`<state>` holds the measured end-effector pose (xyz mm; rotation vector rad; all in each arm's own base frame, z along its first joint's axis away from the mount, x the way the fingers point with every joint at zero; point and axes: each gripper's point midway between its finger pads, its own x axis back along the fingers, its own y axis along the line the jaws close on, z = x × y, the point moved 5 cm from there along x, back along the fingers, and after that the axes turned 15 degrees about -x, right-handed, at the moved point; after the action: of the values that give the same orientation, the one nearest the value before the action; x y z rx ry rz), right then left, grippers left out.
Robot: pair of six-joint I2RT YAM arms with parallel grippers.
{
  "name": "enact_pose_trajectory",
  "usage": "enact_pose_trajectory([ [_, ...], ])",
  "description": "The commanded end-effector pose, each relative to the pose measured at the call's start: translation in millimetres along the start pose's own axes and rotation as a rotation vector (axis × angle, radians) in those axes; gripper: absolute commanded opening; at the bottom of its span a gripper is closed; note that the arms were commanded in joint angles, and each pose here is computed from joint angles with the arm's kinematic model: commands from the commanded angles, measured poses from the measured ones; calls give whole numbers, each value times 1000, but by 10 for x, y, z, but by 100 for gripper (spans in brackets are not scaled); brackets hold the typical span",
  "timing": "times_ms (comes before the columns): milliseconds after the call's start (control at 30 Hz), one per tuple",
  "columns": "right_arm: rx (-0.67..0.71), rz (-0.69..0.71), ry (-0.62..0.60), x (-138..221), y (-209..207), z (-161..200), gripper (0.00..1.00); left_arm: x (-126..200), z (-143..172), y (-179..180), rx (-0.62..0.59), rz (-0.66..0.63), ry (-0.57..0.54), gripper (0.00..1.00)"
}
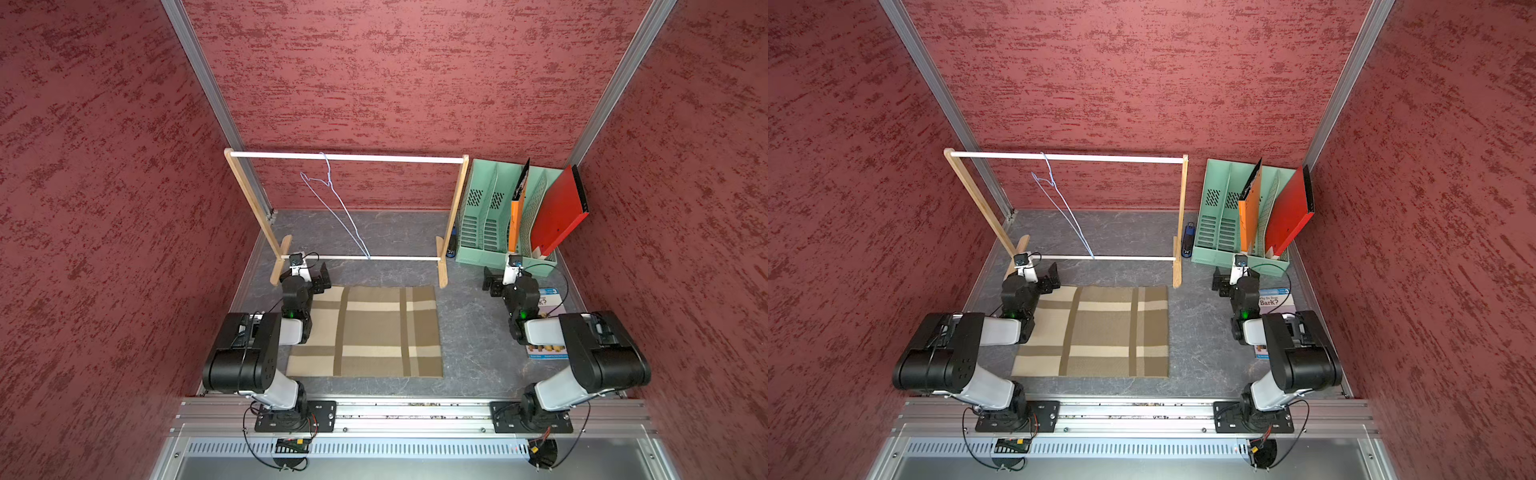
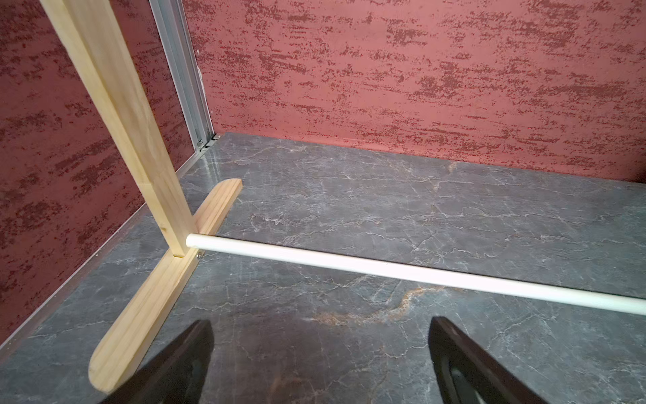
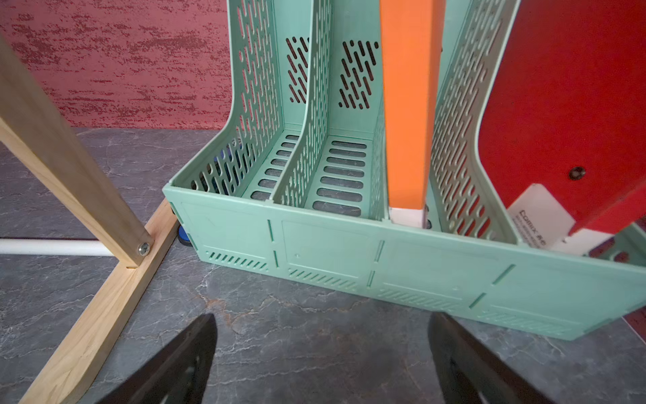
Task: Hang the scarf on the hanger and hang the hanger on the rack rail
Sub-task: Pick up the hanger from the clothesline.
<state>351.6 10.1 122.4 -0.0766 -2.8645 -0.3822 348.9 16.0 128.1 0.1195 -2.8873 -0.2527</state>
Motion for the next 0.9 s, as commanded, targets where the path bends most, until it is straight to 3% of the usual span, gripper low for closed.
enact_pose_trajectory([
  [0,2,-18,-17,-13,18,-75,99,3,-30,-3,2,-2,-8,100],
  [533,-1,-15,-23,5,15,-112,99,24,-38,10,6,-7,-16,100],
  [733,-66,32,-16,267,65,-519,99,342,-389,194,41,-110,-60,100],
  [867,-166,1,-4,452,168,-770,99,660,-807,328,178,-146,-76,100],
])
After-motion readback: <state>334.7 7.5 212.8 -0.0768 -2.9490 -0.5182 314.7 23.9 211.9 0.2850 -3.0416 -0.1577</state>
